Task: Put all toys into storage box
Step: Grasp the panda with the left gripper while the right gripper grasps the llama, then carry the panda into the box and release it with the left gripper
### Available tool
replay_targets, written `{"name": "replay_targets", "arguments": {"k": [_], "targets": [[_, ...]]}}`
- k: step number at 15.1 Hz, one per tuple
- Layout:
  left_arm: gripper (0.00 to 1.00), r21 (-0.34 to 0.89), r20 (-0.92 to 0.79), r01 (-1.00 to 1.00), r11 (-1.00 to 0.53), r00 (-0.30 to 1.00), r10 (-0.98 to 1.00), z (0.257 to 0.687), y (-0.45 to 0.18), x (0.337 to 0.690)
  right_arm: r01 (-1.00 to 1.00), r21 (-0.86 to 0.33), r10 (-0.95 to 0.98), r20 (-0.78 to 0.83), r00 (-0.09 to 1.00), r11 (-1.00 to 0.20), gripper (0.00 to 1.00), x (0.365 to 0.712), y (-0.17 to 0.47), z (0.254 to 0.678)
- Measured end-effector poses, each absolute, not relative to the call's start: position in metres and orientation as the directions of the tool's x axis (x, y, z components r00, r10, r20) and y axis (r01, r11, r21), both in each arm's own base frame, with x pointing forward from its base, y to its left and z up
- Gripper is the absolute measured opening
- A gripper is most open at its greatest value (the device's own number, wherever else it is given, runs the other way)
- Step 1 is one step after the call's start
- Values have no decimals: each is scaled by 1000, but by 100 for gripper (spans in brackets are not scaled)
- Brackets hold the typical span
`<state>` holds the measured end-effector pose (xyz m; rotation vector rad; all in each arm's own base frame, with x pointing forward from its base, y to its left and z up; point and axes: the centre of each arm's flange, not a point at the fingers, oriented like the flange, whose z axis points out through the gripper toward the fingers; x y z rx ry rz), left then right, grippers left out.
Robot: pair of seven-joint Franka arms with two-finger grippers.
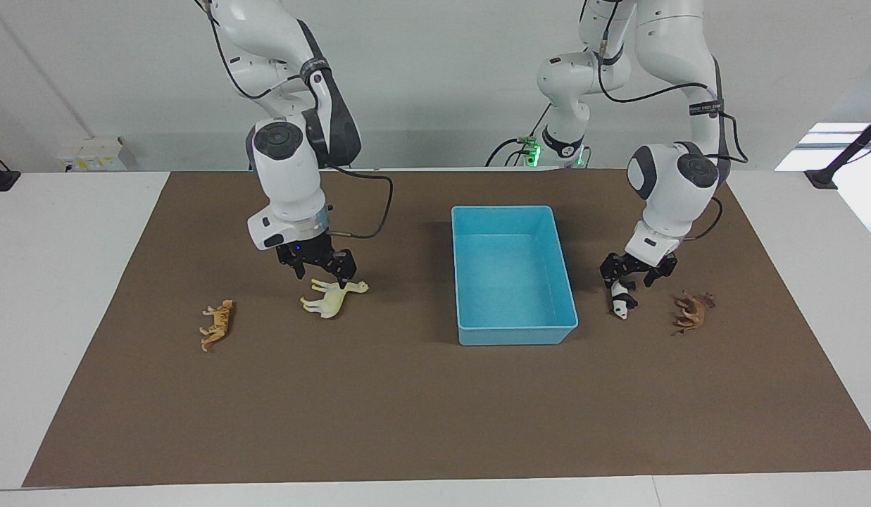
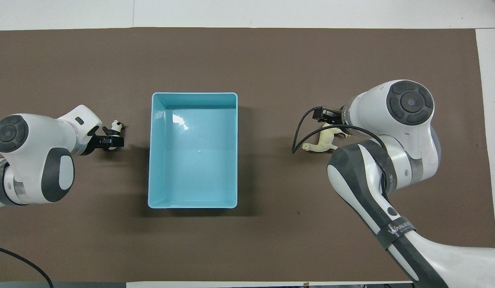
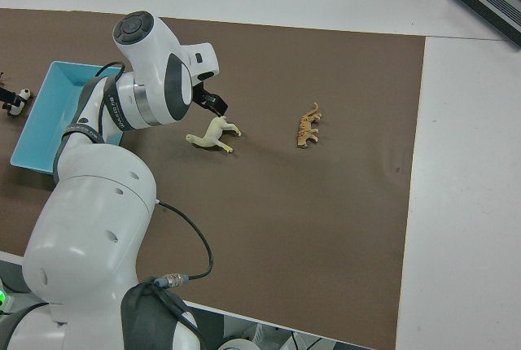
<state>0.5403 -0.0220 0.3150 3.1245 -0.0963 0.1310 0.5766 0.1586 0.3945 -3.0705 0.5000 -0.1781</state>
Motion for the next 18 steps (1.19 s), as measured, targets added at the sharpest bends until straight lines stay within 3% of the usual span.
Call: {"name": "replay_targets", "arguments": {"k": [6, 7, 9, 12, 18], "targets": [[100, 15, 71, -64, -998, 995, -63, 299, -22, 539, -358, -52, -362, 100, 927, -932, 100, 566, 168, 346], [93, 16, 70, -65, -998, 996, -64, 295, -23, 539, -360, -48, -364, 94, 927, -932, 100, 564, 170, 337], [89, 17, 66, -65, -998, 996, -64, 290, -23, 540, -362, -49, -365, 92, 927, -931, 100, 561, 171, 325], [54, 16, 79, -65, -998, 995, -64, 295, -23, 542, -365, -62, -370, 106, 923, -929, 100, 556, 166, 309], [52, 16, 89, -66, -998, 994, -64, 299, -24, 545, -417, -59, -421, 93, 902, -907, 97, 556, 163, 287]]}}
